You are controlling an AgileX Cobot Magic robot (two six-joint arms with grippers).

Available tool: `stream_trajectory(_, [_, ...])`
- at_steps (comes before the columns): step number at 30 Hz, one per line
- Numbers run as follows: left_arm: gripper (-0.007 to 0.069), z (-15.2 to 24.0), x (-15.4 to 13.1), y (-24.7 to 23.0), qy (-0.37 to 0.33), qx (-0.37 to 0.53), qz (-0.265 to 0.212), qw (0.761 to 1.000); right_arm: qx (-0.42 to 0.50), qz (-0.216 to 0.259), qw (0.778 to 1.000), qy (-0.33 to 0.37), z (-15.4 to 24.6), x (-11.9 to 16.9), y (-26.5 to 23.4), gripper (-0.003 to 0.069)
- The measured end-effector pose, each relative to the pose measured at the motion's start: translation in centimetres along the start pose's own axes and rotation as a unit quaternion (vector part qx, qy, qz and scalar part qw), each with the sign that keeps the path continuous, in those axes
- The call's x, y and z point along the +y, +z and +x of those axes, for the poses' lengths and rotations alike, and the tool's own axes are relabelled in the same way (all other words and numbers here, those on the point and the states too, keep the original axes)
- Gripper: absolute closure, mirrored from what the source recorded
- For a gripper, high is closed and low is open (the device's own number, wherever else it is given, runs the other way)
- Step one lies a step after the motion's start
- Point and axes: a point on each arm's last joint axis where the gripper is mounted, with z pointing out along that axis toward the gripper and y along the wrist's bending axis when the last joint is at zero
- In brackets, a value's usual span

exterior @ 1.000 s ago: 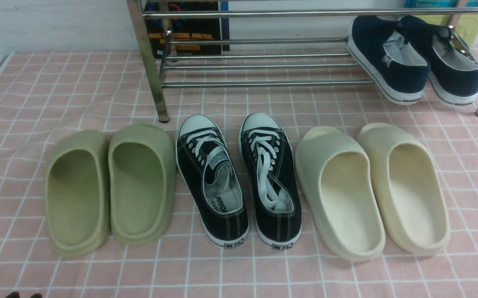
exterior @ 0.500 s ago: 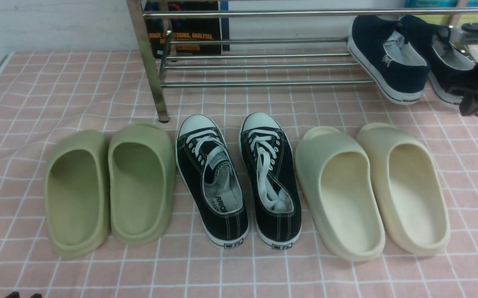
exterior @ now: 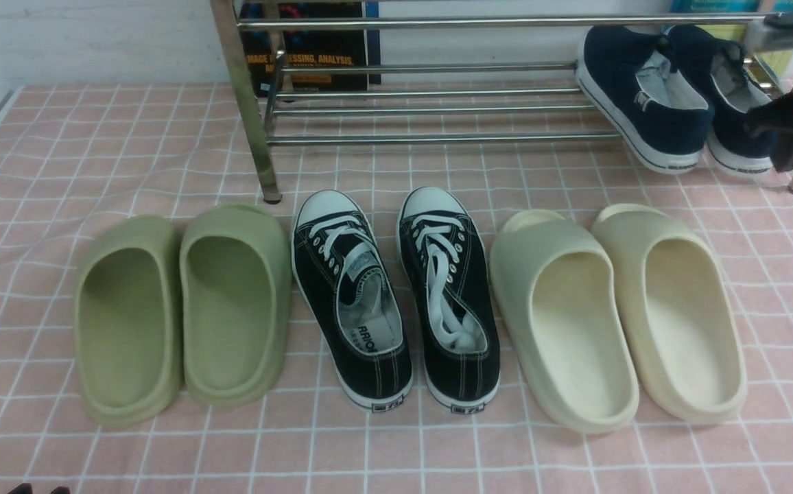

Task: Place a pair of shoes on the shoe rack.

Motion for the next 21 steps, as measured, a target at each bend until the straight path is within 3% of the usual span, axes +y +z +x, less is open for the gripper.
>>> stream_trajectory(1, [0.0388,0.0,0.0,0.0,0.0,0.0,0.0,1.0,-0.003,0.0,1.0,0.0,0.0,0.0,-0.4,0.0667])
stream_trajectory(6, [0.0388,0.0,0.0,0.0,0.0,0.0,0.0,1.0,-0.121,0.009,0.993,-0.009,0.7,1.4,-12.6,0.0667])
stream_trajectory(12, [0.0388,0.0,0.0,0.0,0.0,0.0,0.0,1.0,-0.248,-0.006,0.969,-0.008,6.1,3.6,-22.7,0.0664])
stream_trajectory(18, [0.0388,0.0,0.0,0.0,0.0,0.0,0.0,1.0,-0.345,0.017,0.937,-0.046,12.7,5.2,-24.7,0.0664])
stream_trajectory(20, [0.0388,0.0,0.0,0.0,0.0,0.0,0.0,1.0,-0.417,0.026,0.905,-0.086,16.9,6.5,-25.4,0.0663])
stream_trajectory(21, [0.0388,0.0,0.0,0.0,0.0,0.0,0.0,1.0,-0.424,0.027,0.9,-0.096,18.3,6.8,-24.7,0.0663])
